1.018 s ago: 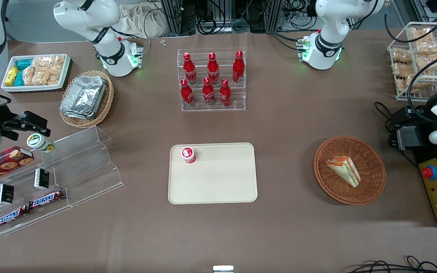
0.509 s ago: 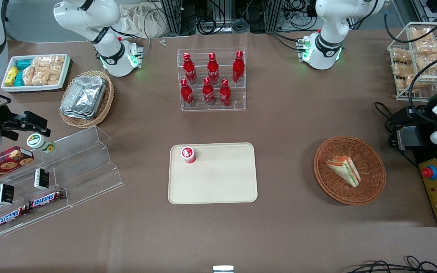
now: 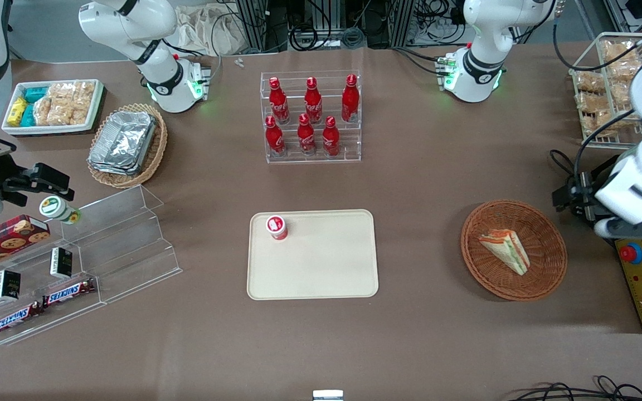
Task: Place sandwich from basket to tray
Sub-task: 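Move the left gripper over the wicker basket toward the wrapped sandwich, then lower the left gripper onto the wrapped sandwich and close on it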
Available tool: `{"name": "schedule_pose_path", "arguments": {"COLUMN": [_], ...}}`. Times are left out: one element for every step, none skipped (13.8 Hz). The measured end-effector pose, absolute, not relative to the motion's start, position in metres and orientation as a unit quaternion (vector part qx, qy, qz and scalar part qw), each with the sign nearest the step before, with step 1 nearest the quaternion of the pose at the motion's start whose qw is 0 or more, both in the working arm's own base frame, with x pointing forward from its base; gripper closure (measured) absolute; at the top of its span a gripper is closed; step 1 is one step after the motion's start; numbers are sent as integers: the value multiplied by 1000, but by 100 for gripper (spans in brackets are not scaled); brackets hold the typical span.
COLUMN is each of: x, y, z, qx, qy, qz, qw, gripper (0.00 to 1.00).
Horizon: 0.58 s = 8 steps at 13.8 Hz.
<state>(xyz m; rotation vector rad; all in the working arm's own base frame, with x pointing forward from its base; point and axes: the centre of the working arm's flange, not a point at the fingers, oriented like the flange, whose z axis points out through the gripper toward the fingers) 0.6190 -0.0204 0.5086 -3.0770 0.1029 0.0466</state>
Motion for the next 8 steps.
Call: {"name": "schedule_pose_path", "arguments": {"x": [620,620,620,620,620,621,622,621], "y": [-15,-12,-11,-11,-13,-14,-16,-18], "z": [489,472,455,436,416,396,378,362], "qx": [-999,-999,-999,-999,-998,-998,-996,-995], "qy": [30,23,5,-22,-47,-65,-83,-103], "qz": [16,18,19,20,20,14,8,5], "qw": [30,28,26,24,22,20,17,14], "gripper": [0,0,0,0,0,0,0,0]}}
